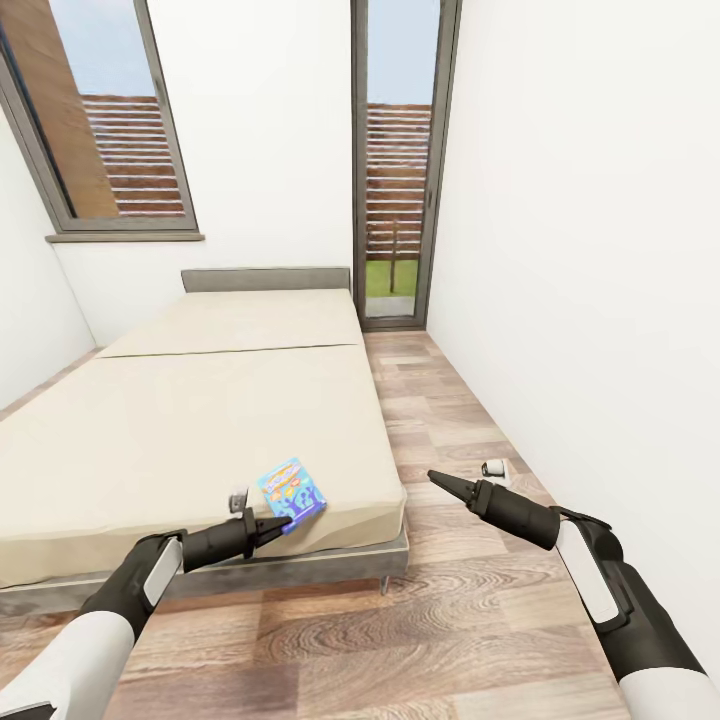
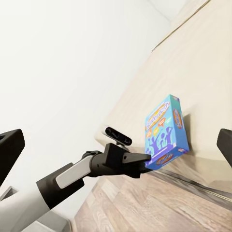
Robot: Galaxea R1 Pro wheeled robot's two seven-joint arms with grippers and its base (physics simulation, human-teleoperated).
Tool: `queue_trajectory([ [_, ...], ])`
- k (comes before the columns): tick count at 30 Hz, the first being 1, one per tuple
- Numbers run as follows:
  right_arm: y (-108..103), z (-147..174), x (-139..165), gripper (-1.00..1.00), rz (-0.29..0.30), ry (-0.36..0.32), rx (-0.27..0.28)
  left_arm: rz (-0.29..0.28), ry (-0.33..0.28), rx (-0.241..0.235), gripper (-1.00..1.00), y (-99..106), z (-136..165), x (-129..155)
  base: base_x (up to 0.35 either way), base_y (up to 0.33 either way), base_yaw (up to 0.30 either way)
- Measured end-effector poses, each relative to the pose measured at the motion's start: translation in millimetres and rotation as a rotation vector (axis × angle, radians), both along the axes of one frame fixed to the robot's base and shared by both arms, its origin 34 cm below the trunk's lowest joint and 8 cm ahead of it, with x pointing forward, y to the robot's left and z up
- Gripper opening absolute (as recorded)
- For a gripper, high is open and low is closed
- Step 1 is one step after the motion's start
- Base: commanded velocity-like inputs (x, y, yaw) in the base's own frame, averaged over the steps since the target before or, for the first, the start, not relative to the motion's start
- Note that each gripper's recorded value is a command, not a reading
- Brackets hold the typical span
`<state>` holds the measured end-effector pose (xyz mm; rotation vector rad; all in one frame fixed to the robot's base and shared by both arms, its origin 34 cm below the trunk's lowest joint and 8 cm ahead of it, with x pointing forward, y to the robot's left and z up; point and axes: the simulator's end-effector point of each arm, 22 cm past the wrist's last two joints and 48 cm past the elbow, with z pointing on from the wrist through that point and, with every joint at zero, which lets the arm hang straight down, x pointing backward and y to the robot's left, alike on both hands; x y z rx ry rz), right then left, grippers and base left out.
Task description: Put all the toys in the child's room - the three board games (two on the bed and one on the table), the two jigsaw puzzles on the table, and the tennis ball on the table - inside the toy box on the table in the child's room.
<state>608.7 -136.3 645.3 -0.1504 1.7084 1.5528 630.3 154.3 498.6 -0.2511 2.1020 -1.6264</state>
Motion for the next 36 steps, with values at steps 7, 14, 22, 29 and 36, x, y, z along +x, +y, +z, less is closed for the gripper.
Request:
queue_trajectory([
  [7,0.0,0.1,0.1,1.00,0.000,0.000,0.000,0.000,0.000,0.002,-1.00,0.5,-0.3,0.0,0.000,0.000,0.000],
  [14,0.0,0.0,0.0,1.00,0.000,0.000,0.000,0.000,-0.001,0.003,-1.00,0.4,-0.5,-0.2,0.000,0.000,0.000],
  [22,0.0,2.3,0.6,1.00,0.000,0.000,0.000,-0.001,-0.002,0.004,-1.00,0.2,1.5,0.4,0.000,0.000,0.000],
  [29,-0.3,15.9,5.3,1.00,-0.002,0.006,0.000,-0.001,-0.002,0.002,-1.00,-0.2,17.9,4.9,0.000,0.000,0.000],
  [36,-0.7,29.1,9.8,1.00,-0.003,0.013,0.001,-0.001,0.003,0.001,-1.00,1.5,33.5,8.6,0.000,0.000,0.000],
])
